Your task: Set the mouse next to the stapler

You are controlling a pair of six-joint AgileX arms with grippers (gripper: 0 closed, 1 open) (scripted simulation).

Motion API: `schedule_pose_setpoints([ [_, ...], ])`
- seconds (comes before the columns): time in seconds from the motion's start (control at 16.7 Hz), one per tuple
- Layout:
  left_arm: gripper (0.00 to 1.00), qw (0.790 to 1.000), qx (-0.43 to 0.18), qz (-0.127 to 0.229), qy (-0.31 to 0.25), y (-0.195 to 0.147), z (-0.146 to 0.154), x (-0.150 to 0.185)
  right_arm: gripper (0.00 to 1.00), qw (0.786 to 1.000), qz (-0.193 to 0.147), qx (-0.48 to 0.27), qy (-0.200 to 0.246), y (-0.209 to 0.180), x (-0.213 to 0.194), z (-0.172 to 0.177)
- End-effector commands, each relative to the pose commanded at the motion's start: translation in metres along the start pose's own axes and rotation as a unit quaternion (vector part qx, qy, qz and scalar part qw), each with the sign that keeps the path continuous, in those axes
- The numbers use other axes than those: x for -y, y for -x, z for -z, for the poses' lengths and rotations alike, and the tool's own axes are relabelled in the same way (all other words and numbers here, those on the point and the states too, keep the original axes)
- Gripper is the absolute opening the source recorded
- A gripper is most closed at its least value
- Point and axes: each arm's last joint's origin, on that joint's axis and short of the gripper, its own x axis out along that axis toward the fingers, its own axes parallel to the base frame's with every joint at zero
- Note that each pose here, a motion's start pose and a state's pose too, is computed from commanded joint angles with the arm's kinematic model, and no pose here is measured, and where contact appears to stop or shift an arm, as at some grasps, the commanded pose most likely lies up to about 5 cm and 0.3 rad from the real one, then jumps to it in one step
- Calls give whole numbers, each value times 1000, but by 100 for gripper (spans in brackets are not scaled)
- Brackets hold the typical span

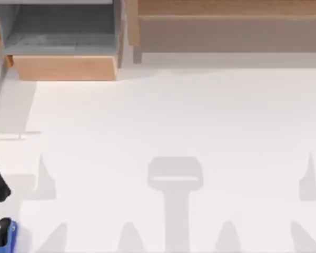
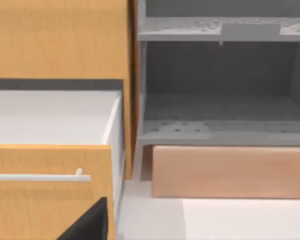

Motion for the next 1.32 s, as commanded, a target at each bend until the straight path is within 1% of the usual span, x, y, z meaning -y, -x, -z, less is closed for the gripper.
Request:
schedule_pose_setpoints([
  [0.18,100,1000,-3,-1,0,0,-2,0,100,1000,0,0,0,0,0,0],
  [0.36,100,999,-33,-6,-3,-1,-19,-2,100,1000,0,0,0,0,0,0],
  [0.54,100,996,-88,-17,-6,-9,-54,-5,100,1000,0,0,0,0,0,0],
  [0.72,100,986,-162,-31,-8,-34,-103,-11,100,1000,0,0,0,0,0,0],
  [0.9,100,967,-252,-47,-5,-87,-148,-24,100,1000,0,0,0,0,0,0],
  [1.02,100,947,-315,-57,-1,-134,-167,-37,100,1000,0,0,0,0,0,0],
  [1.14,100,924,-376,-66,5,-184,-173,-55,100,1000,0,0,0,0,0,0],
  [1.32,100,884,-460,-79,18,-253,-158,-86,100,1000,0,0,0,0,0,0],
])
